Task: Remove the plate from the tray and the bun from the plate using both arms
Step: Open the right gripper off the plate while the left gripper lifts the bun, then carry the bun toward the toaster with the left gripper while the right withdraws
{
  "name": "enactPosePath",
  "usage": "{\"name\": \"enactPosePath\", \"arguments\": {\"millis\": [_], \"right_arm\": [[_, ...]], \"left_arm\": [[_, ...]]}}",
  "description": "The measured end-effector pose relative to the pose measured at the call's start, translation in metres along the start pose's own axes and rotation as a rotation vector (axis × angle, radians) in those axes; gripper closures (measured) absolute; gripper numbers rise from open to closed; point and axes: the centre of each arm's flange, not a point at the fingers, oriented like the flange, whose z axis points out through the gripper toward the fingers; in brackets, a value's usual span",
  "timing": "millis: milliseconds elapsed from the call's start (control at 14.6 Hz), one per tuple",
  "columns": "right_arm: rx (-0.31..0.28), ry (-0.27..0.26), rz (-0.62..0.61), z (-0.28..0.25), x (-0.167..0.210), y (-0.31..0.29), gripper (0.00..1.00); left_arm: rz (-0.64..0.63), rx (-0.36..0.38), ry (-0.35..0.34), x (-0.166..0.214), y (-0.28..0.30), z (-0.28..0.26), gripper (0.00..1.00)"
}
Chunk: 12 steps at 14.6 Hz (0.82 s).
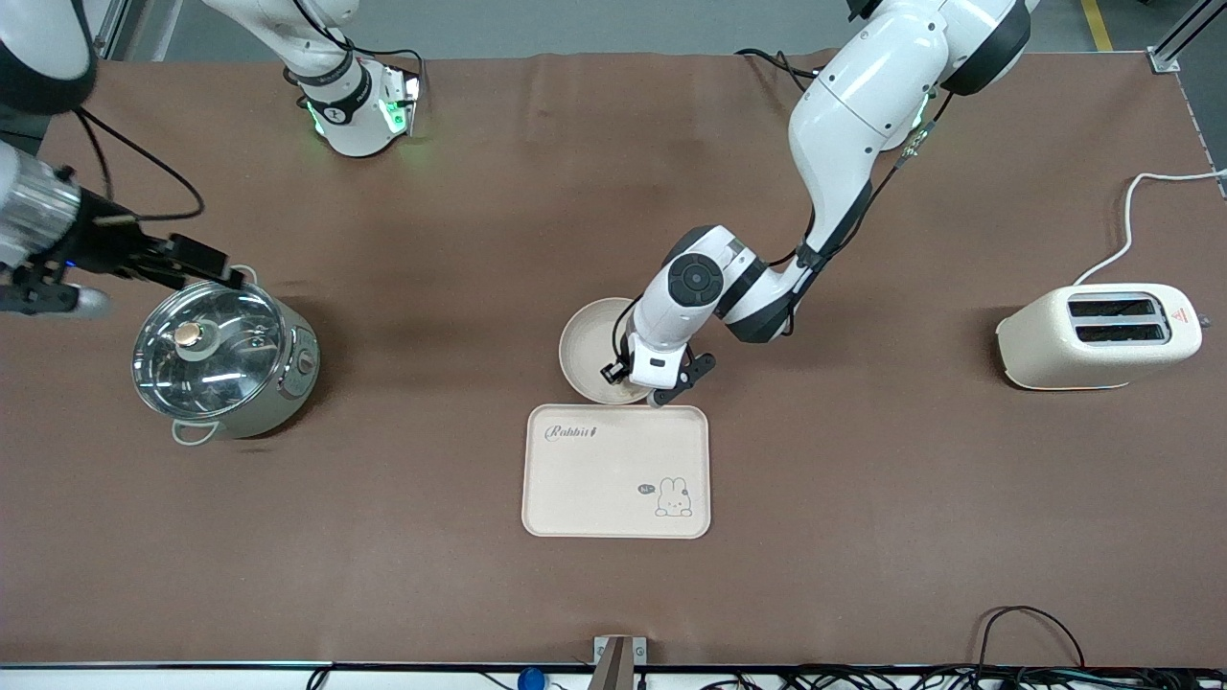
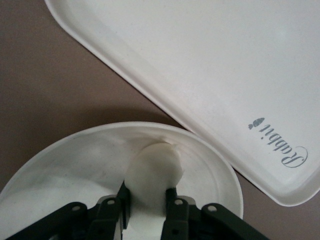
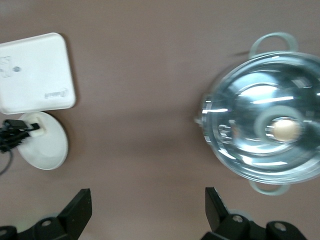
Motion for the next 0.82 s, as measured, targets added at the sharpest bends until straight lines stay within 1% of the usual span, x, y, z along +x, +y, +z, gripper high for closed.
{"name": "enactPosePath", "arguments": {"millis": [137, 205, 274, 411, 479, 616, 684, 821], "right_arm": [[-0.068, 0.017, -0.007, -0.029, -0.003, 0.006, 0.0], [-0.107, 0.033, -0.008, -0.041, -0.003, 0.009, 0.0], [-0.143, 0.05, -0.012, -0.052, -0.004, 0.01, 0.0], [-0.174, 0.071, -0.027, -0.065, -0.005, 0.008, 0.0], [-0.178, 0.076, -0.037, -0.069, -0.005, 0.005, 0.0], [-0.182, 0.078, -0.054, -0.072, -0.006, -0.001, 0.0], [-0.186, 0.073, -0.064, -0.072, -0.007, -0.005, 0.0], [-0.206, 0.062, -0.078, -0.074, -0.01, -0.011, 0.0]], "left_arm": [[0.001, 0.01, 0.0, 0.001, 0.001, -0.003, 0.87], [0.003, 0.027, 0.004, 0.002, 0.003, -0.01, 0.91], [0.006, 0.043, 0.013, 0.006, 0.008, -0.025, 0.91], [0.024, 0.071, 0.053, 0.029, 0.016, -0.08, 0.92], [0.05, 0.084, 0.076, 0.053, 0.014, -0.115, 0.93], [0.105, 0.108, 0.111, 0.12, -0.006, -0.172, 0.93], [0.125, 0.118, 0.119, 0.158, -0.024, -0.187, 0.93], [0.142, 0.151, 0.112, 0.235, -0.073, -0.189, 0.93]]}}
